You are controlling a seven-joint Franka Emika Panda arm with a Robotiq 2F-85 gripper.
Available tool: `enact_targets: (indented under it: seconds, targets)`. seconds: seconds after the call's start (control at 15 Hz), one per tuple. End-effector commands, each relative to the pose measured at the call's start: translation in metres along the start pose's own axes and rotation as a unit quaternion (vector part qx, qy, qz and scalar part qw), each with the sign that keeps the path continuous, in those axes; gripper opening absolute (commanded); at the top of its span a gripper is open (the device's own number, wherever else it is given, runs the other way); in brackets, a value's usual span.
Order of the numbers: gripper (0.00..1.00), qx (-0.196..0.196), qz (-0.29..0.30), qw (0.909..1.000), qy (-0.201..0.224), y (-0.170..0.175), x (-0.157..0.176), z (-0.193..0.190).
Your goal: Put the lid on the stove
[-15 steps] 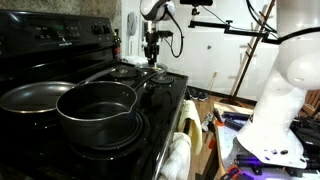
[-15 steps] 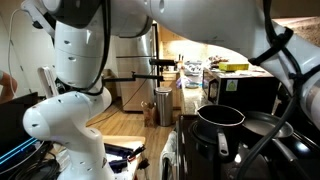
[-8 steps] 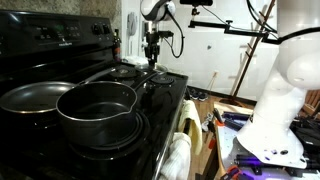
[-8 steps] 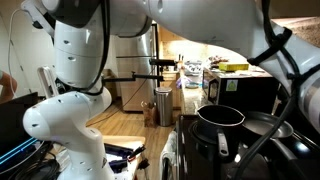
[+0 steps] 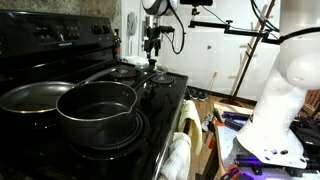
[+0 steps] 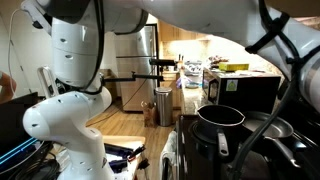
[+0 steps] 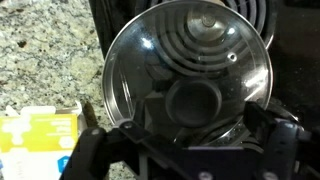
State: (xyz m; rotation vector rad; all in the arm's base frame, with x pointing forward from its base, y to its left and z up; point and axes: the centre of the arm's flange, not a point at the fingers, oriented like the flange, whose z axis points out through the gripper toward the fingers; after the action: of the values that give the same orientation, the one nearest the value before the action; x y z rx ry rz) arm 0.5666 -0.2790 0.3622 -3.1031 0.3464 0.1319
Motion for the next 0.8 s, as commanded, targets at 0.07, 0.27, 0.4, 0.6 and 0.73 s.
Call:
enact_targets:
  seconds: [0.07, 0.27, 0.4, 0.6, 0.73]
  targets:
    - [1.0, -0.022, -0.011, 0.9994, 0.026, -0.013, -0.007, -0.042]
    - [1.0, -0.043, -0.032, 0.9975, 0.047, -0.029, -0.005, -0.071]
    - [1.0, -0.055, -0.045, 0.9957, 0.058, -0.041, -0.006, -0.087]
    - [1.0, -0.059, -0.06, 0.9936, 0.076, -0.06, -0.01, -0.102]
    - [1.0, -0.051, -0.064, 0.9931, 0.084, -0.074, -0.012, -0.109]
